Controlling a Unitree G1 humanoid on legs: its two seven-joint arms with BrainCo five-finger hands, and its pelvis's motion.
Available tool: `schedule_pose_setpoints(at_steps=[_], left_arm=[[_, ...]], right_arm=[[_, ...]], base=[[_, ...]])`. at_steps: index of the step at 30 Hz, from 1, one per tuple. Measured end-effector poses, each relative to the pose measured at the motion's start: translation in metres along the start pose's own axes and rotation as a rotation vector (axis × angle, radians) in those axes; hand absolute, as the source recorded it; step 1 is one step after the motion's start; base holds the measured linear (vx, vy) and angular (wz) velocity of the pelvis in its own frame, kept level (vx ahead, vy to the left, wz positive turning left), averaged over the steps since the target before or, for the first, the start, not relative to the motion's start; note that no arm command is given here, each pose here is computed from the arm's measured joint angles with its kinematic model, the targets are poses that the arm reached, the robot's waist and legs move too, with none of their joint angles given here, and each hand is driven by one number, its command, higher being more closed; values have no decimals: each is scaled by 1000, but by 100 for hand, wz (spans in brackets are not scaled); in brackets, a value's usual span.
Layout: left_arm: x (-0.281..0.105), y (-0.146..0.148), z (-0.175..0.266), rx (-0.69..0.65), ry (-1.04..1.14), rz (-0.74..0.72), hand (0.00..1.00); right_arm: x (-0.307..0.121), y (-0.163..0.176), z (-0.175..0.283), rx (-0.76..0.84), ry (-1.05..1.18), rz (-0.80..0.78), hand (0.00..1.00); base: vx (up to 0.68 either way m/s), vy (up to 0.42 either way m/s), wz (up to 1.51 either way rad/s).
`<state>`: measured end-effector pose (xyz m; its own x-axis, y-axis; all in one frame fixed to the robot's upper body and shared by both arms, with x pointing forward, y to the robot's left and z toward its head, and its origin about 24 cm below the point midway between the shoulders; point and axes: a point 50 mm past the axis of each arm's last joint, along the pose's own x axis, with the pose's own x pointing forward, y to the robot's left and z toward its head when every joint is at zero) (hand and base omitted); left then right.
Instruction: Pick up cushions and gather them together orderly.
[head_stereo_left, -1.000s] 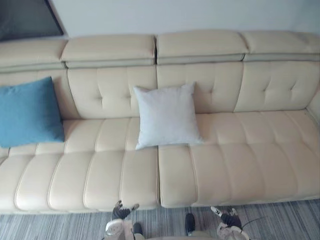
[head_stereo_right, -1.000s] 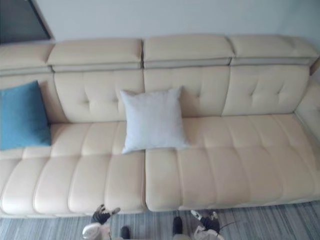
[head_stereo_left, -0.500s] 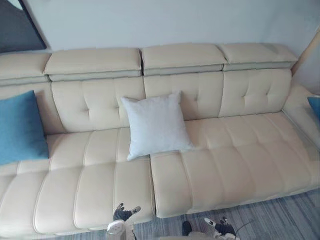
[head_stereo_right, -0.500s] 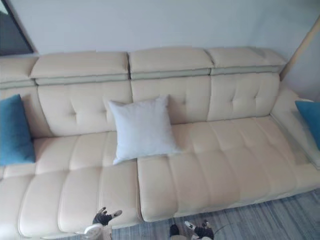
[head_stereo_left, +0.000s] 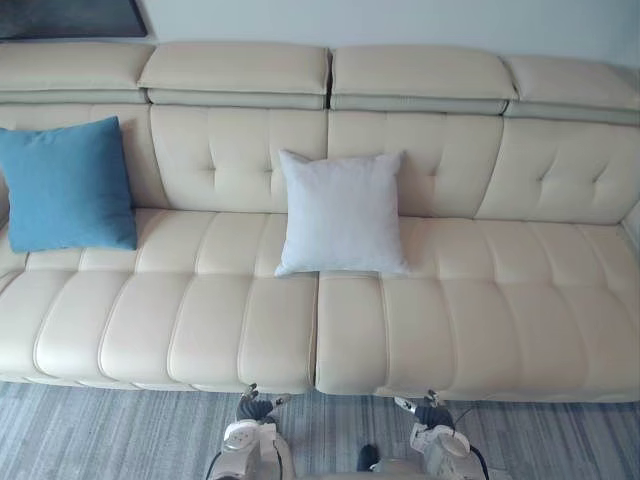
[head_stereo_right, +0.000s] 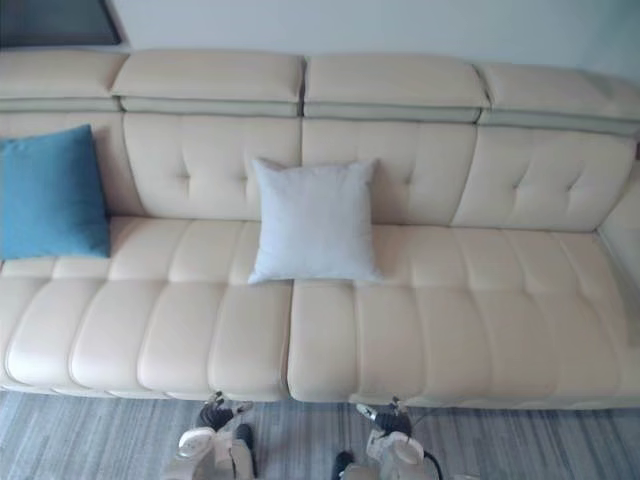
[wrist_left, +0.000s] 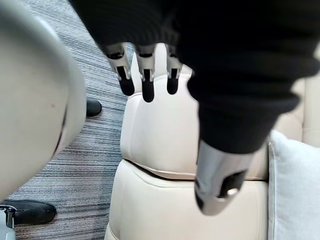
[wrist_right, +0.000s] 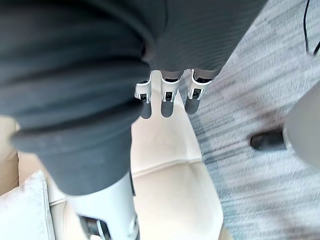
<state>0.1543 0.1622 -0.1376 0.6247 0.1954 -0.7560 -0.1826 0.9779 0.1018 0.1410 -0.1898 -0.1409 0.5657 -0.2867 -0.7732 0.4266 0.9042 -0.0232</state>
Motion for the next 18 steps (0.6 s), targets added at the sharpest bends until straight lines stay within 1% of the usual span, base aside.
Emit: schedule_pose_setpoints(at_steps=[3, 5, 6, 7, 9, 14, 18], left_arm=[[-1, -2, -1, -5, 2, -3, 0], [-2, -1, -5, -7, 18, -1, 0], [-1, 1, -4, -8, 17, 4, 0], [-2, 9, -8, -1, 30, 26, 0], [-2, 14, -10, 4, 35, 36, 0], [-5, 12, -24, 19, 90, 24, 0], [-6, 8, -31, 29, 122, 12, 0]], right_arm=[[-1, -10, -5, -11, 13, -29, 0], [-3, -11, -9, -11, 25, -30, 0], [-4, -8, -13, 1, 41, -26, 0], [-8, 0, -24, 19, 75, -8, 0], [-11, 3, -31, 30, 97, 0, 0], [-13, -11, -37, 59, 116, -40, 0], [-13, -21, -39, 92, 126, -72, 0]], base=[[-171, 140, -8], [-140, 224, -34], [-129, 240, -50], [-61, 169, -46], [57, 105, -45], [112, 51, -31], [149, 16, -56]])
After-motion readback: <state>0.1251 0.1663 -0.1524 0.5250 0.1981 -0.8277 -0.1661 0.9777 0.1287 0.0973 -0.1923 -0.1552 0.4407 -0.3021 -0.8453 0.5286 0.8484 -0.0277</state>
